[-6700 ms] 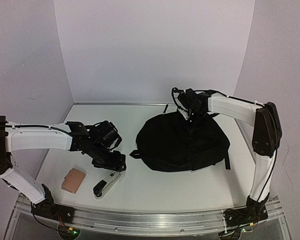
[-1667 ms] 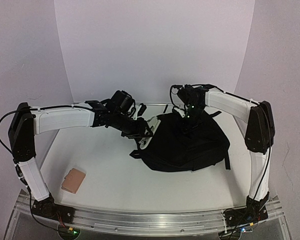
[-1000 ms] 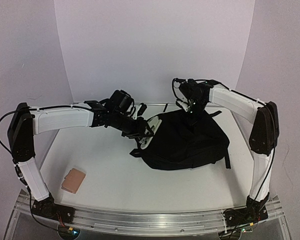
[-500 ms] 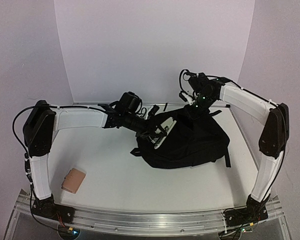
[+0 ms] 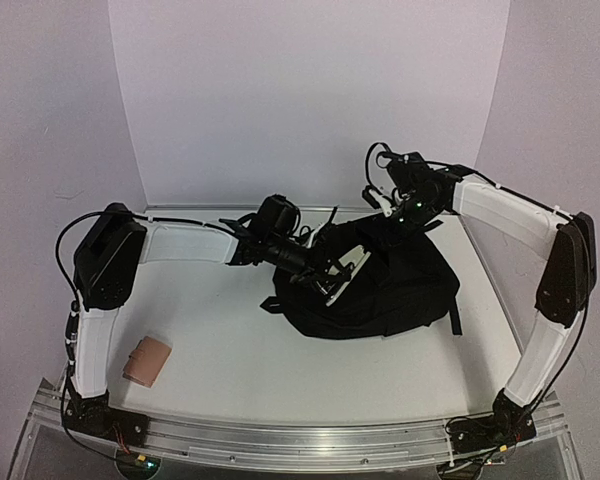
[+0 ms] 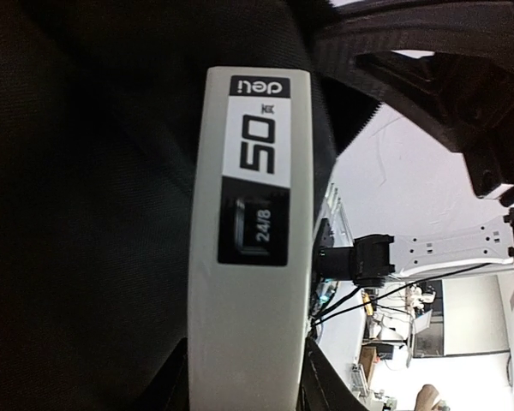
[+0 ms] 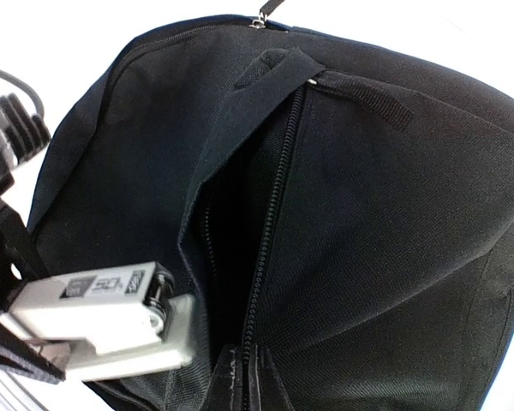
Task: Pack the student bag
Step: Place the stationery in the student bag.
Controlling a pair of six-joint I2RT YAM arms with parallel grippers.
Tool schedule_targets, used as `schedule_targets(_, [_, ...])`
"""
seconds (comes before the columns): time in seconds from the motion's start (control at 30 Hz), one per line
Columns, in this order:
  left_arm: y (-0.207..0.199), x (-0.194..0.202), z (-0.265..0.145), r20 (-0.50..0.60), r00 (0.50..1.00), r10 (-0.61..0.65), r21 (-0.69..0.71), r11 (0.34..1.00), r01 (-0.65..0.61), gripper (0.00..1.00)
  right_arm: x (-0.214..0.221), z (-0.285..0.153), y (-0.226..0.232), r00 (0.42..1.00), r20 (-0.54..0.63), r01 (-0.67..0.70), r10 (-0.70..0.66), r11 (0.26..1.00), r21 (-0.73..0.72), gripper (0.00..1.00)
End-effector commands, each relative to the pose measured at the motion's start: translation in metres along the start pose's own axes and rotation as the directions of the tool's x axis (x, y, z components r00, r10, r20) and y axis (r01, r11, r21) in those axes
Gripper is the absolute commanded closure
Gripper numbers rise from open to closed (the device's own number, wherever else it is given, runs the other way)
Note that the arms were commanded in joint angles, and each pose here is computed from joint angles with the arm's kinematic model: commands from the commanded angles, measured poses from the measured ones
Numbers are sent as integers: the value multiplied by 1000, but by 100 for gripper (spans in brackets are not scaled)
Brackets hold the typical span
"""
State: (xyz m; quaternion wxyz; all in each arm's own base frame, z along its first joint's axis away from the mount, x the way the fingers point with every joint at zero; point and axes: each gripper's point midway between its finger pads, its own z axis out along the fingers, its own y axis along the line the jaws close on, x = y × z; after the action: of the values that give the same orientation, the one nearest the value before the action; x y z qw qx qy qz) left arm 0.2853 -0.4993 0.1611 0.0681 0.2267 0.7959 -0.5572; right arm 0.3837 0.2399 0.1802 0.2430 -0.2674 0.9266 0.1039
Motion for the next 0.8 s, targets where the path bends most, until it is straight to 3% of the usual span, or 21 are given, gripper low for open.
schedule_targets(0.0, [-74,-22,-21,104,978,182,143,970,-195,99,-16,-32,18,993,110,38,-32,998,-54,100])
schedule_targets(0.27, [-68,-34,-51,181,970,164,-14,986,-164,99,-25,15,49,994,75,81,-74,992,-99,100])
schedule_targets(0.37, [-45,-26,-64,194,973,126,-115,988,-105,99,-32,31,73,991,69,121,-113,984,-130,100])
schedule_targets(0.57, [-33,-9,-100,253,964,77,-181,983,-31,99,-27,44,134,981,57,196,-188,956,-217,100])
schedule_targets(0.77, [-25,7,-115,259,965,53,-209,978,2,99,-25,32,128,979,66,201,-192,964,-176,100])
